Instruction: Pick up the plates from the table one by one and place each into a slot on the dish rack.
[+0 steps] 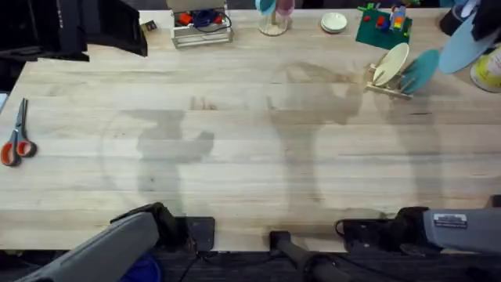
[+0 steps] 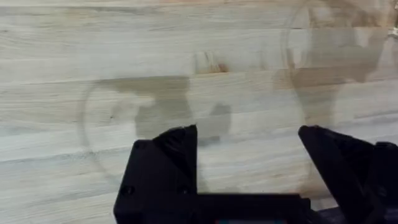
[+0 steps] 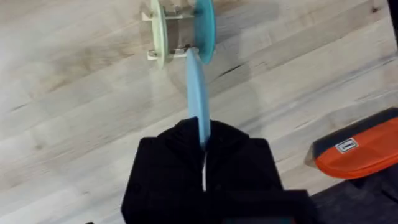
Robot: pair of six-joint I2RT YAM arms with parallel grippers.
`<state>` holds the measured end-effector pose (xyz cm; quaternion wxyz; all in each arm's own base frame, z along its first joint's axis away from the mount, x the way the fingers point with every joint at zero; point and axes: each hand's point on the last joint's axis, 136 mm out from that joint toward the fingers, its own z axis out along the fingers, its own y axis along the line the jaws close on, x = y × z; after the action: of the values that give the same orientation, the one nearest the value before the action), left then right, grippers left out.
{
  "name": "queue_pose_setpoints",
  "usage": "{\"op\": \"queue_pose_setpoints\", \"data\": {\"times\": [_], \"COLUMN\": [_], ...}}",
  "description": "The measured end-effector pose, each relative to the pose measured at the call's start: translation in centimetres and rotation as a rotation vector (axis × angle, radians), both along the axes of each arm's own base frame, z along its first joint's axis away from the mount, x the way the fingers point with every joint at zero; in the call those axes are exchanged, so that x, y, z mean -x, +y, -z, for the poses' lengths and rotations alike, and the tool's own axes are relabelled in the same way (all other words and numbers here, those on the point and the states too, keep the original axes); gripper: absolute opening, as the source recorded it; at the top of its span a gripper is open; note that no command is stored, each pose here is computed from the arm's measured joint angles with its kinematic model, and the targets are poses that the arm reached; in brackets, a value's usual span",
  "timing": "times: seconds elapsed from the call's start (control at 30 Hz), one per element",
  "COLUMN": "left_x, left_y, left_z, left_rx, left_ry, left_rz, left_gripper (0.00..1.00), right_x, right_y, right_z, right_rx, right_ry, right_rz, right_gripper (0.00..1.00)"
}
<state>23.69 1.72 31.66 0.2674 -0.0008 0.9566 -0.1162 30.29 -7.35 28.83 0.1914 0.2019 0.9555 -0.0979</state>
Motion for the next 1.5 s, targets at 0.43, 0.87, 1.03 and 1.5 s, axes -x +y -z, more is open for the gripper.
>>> {"op": "queue_pose_setpoints", "data": {"times": [0.43, 0.87, 1.03, 1.5], "left_x": [-0.1, -0.1, -0.1, -0.1], "left_y": [0.0, 0.0, 0.0, 0.0], "left_z": [-0.1, -0.1, -0.1, -0.1], "left_rx": [-0.002, -0.002, -0.002, -0.002], "left_ry": [-0.005, -0.005, -0.005, -0.005], "left_rz": [0.0, 0.0, 0.0, 0.0], "left_gripper": [0.995, 0.995, 0.995, 0.995], "right_x": [-1.6, -1.6, -1.5, -1.8], "right_y": [-1.1, -1.2, -1.3, -1.6], "right_z": [1.7, 1.7, 1.7, 1.6], "right_rx": [0.028, 0.039, 0.04, 0.048], "right_ry": [0.06, 0.07, 0.071, 0.066], "right_rz": [-0.066, -0.096, -0.097, -0.108], "right_gripper": [0.03, 0.03, 0.03, 0.03]}}
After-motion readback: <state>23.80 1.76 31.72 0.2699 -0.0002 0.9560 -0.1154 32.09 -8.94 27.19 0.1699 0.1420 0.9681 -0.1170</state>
